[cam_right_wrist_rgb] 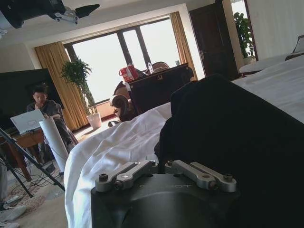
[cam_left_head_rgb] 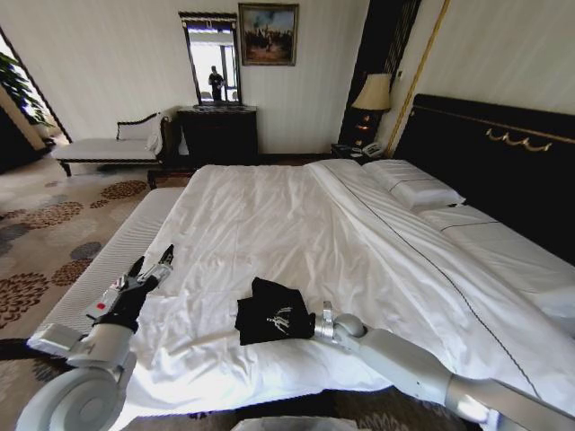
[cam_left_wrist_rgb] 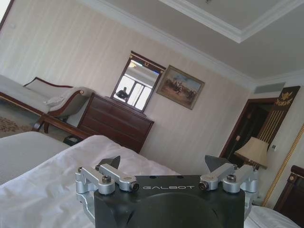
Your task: Fold the clothes on the bed.
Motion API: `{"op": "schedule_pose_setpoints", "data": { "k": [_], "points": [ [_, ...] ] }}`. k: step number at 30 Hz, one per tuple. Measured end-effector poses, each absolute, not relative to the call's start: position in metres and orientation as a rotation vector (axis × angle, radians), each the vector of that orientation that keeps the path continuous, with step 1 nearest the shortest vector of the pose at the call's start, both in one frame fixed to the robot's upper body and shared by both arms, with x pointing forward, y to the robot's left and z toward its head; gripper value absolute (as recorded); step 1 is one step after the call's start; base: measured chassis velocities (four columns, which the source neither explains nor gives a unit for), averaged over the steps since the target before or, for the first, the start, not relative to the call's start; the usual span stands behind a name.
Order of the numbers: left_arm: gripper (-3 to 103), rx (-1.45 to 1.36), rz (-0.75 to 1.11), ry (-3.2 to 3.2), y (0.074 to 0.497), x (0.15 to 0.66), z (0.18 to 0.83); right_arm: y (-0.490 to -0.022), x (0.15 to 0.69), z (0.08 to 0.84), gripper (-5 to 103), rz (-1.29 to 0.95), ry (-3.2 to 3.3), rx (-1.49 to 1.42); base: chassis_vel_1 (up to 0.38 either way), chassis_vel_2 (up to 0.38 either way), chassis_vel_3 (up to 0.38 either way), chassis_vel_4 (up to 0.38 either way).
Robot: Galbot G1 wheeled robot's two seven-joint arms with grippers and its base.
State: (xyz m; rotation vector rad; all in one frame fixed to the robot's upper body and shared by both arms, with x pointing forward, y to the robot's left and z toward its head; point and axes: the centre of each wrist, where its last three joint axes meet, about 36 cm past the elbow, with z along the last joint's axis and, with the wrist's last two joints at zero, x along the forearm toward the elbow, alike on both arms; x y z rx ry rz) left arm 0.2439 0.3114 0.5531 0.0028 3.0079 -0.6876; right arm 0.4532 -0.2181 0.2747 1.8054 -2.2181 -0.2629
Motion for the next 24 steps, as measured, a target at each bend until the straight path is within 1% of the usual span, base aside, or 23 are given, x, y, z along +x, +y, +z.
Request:
{"op": "schedule_pose_setpoints", "data": {
  "k": [9,11,12,13,15,16,18,19,21,23,24],
  "points": [
    [100,0.008,-0.687,3.001,0.312,0.245,0.555,-0.205,0.445,0.269,1,-0.291,-2.232,1.799,0.0,0.0,0.0,0.0],
    [100,0.012,-0.689,3.0,0.312,0.245,0.555,-0.202,0.443,0.269,-1,-0.318,-2.243,1.783,0.0,0.0,0.0,0.0],
    [100,0.015,-0.69,2.999,0.311,0.246,0.555,-0.199,0.441,0.269,4,-0.35,-2.253,1.765,0.0,0.0,0.0,0.0],
    [100,0.017,-0.691,2.998,0.311,0.246,0.555,-0.197,0.439,0.269,4,-0.368,-2.26,1.757,0.0,0.0,0.0,0.0],
    [100,0.023,-0.688,2.999,0.311,0.247,0.555,-0.195,0.438,0.271,14,-0.408,-2.276,1.762,0.0,0.0,0.0,0.0],
    [100,0.023,-0.688,2.999,0.311,0.247,0.555,-0.195,0.438,0.271,14,-0.408,-2.276,1.762,0.0,0.0,0.0,0.0],
    [100,0.027,-0.682,2.998,0.311,0.247,0.556,-0.192,0.437,0.278,25,-0.477,-2.27,1.81,0.0,0.0,0.0,0.0],
    [100,0.029,-0.679,2.998,0.311,0.247,0.556,-0.19,0.438,0.284,25,-0.522,-2.264,1.845,0.0,0.0,0.0,0.0],
    [100,0.031,-0.674,2.998,0.311,0.247,0.557,-0.184,0.44,0.299,36,-0.631,-2.257,1.902,0.0,0.0,0.0,0.0],
    [100,0.031,-0.674,2.998,0.311,0.248,0.557,-0.181,0.442,0.304,36,-0.669,-2.263,1.901,0.0,0.0,0.0,0.0],
    [100,0.031,-0.674,2.997,0.311,0.248,0.557,-0.178,0.446,0.309,47,-0.707,-2.282,1.866,0.0,0.0,0.0,0.0]
  ]
}}
